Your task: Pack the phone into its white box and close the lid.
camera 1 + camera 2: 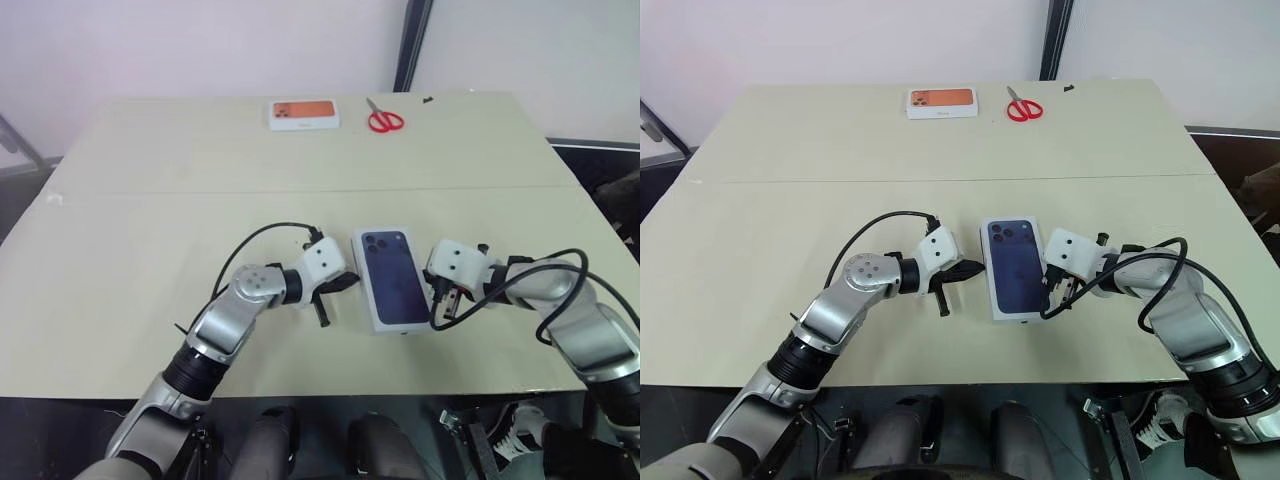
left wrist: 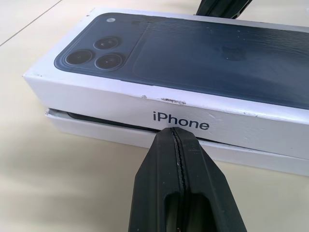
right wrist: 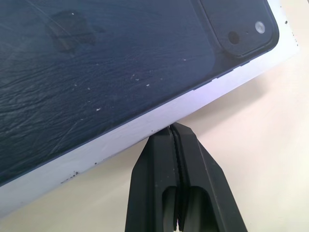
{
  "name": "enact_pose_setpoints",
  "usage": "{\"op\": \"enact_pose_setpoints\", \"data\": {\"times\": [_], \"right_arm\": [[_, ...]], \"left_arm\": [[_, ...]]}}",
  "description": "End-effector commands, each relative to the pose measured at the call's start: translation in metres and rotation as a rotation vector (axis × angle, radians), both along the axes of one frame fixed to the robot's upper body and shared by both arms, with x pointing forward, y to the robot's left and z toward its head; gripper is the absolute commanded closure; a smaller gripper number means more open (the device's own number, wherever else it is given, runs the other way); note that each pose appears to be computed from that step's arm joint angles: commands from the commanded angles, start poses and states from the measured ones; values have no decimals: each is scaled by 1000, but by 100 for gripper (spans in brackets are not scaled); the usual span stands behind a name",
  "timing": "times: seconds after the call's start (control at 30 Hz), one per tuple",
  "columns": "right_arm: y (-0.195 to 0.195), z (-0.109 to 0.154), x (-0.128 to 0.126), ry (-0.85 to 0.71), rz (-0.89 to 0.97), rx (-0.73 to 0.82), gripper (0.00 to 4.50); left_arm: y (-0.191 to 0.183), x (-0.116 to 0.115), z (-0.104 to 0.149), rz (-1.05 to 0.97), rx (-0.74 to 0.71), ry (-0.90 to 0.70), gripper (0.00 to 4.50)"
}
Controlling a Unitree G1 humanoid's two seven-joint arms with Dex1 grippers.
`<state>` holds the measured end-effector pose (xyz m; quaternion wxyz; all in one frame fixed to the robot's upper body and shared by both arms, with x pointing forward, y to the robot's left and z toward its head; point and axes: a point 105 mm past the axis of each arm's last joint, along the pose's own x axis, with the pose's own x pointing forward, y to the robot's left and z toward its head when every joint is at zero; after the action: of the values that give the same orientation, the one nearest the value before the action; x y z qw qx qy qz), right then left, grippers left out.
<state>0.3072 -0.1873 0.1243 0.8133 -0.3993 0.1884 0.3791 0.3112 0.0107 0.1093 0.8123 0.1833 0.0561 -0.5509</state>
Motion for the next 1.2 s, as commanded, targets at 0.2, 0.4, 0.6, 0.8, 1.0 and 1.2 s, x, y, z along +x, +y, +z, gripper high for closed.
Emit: {"op": "enact_pose_setpoints", "data": {"times": [0.2, 0.4, 0.6, 0.8, 1.0, 1.2], "right_arm": [[10, 15, 1, -57, 43, 21, 446], [11, 16, 3, -60, 45, 21, 446], [11, 15, 4, -59, 46, 21, 446], [10, 12, 5, -52, 44, 19, 446], [7, 9, 5, -46, 35, 18, 446], [4, 6, 4, -40, 21, 17, 446]], "left_arm": [[-1, 0, 10, -6, -26, -26, 450], [4, 3, 8, 16, -29, -15, 450], [6, 4, 7, 30, -35, -1, 450], [6, 4, 4, 28, -32, 6, 450], [1, 2, 4, 10, -33, 5, 450], [-3, 0, 4, -8, -32, 4, 450]]}}
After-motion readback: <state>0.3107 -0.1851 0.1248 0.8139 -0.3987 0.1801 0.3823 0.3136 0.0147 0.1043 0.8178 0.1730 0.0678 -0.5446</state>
